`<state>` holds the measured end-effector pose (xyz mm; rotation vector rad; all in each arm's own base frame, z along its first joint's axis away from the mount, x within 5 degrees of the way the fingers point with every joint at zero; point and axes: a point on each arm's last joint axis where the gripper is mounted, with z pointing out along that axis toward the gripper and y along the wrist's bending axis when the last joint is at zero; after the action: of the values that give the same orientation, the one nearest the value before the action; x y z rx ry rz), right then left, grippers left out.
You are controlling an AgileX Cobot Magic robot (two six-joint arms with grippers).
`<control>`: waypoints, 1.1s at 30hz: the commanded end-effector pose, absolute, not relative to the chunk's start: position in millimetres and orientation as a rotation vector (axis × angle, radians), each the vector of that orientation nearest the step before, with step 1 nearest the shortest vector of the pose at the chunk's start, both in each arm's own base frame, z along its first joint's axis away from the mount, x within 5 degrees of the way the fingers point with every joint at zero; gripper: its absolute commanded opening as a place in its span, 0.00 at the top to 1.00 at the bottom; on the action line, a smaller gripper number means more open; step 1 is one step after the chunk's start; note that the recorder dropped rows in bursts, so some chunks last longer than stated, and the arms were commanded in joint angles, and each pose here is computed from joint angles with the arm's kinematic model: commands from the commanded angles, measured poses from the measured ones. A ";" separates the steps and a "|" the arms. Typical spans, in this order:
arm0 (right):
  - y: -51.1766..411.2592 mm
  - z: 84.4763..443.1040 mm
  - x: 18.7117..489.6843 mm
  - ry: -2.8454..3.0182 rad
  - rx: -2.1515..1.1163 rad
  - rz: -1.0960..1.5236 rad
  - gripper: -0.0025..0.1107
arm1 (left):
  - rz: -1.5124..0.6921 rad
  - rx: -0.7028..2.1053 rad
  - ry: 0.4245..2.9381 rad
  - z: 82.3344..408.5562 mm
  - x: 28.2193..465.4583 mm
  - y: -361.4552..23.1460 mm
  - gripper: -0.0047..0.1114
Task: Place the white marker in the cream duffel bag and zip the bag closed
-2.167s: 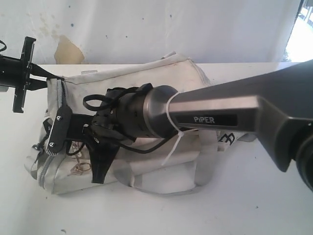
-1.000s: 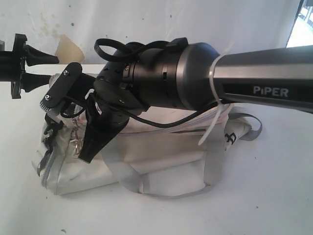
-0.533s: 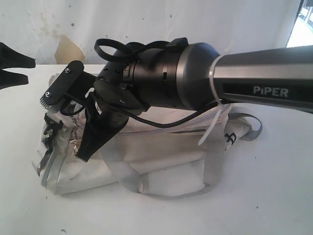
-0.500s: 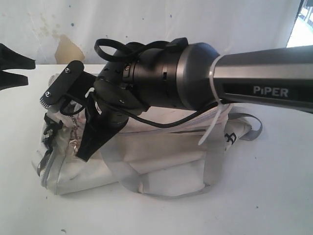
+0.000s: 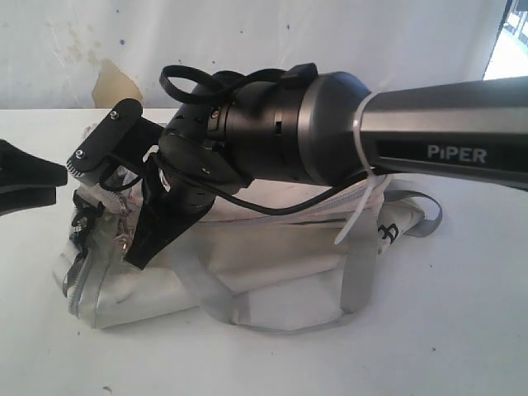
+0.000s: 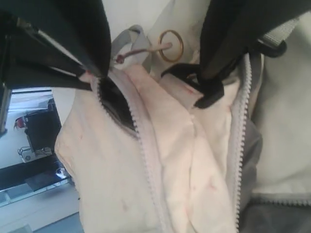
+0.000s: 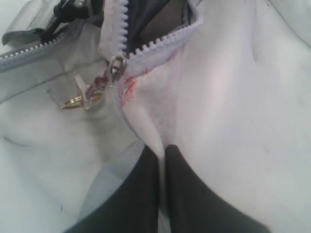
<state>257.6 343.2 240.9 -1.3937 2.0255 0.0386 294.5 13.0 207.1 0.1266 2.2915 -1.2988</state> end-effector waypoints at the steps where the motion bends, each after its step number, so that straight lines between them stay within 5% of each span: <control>1: 342.4 247.2 257.6 2.020 -1.355 0.069 0.98 | -1.288 0.192 2.251 207.8 276.8 6.2 0.47; 19: 343.1 247.7 257.7 2.018 -1.345 0.079 0.98 | -1.338 0.431 2.122 190.0 254.2 -41.4 0.47; 33: 343.3 247.8 257.8 2.016 -1.344 0.081 0.98 | -1.254 0.365 2.168 168.8 271.4 -47.5 0.47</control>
<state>257.7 343.7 241.3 -1.3739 2.0322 0.0512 265.6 -46.6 171.4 0.3957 2.1978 -1.2442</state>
